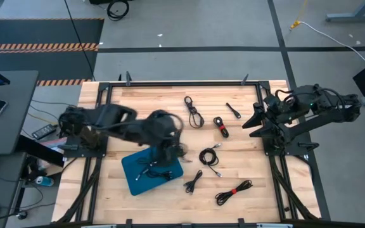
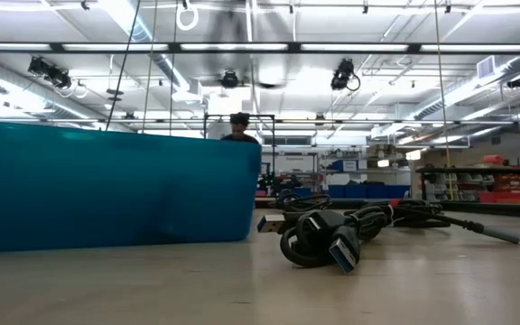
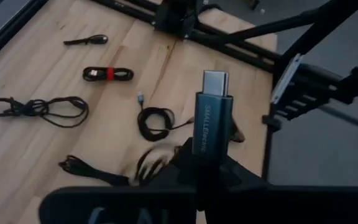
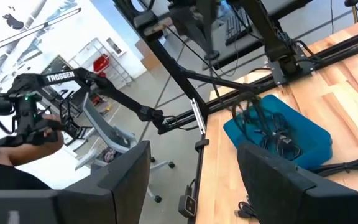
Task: Pick and place USB-C Cables
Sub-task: Put the black charger cable into the blue bin
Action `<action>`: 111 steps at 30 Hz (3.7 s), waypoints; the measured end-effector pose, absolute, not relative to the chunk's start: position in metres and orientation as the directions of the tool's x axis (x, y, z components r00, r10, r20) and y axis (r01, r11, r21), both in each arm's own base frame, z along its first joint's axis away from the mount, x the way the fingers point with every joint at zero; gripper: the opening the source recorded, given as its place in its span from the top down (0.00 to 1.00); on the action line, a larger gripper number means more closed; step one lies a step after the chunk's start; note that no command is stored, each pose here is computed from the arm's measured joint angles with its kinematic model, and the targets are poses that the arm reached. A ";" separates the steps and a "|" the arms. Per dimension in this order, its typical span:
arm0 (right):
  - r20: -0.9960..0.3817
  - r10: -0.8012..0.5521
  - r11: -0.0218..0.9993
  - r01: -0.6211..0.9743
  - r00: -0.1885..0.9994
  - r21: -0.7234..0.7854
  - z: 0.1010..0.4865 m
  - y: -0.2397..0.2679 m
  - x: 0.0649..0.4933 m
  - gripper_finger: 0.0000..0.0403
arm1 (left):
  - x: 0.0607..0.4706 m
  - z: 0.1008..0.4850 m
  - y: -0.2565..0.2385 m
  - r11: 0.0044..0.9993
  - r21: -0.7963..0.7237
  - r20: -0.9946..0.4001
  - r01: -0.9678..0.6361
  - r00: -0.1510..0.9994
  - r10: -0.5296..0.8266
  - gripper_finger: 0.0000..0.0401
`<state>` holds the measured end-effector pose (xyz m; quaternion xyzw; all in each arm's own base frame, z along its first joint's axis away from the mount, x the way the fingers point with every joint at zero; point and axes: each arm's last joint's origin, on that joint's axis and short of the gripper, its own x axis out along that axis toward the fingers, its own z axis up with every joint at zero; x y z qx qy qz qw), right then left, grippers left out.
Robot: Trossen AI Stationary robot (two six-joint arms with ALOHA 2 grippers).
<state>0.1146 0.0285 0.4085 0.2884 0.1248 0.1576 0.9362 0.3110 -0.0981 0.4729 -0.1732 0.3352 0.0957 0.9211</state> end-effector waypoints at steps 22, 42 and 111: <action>-0.149 0.356 0.792 -0.214 0.922 0.572 0.408 0.029 0.119 0.39 | 0.276 0.446 -0.154 0.882 -0.104 -0.751 -0.460 0.618 0.233 0.99; -0.158 0.356 0.793 -0.208 0.921 0.573 0.407 0.030 0.122 0.39 | 0.288 0.336 -0.174 0.782 0.019 -0.910 -0.622 0.313 0.271 0.99; -0.192 0.356 0.788 -0.183 0.914 0.588 0.402 0.033 0.139 0.39 | 0.288 0.261 -0.129 0.764 0.014 -0.974 -0.645 0.163 0.156 0.46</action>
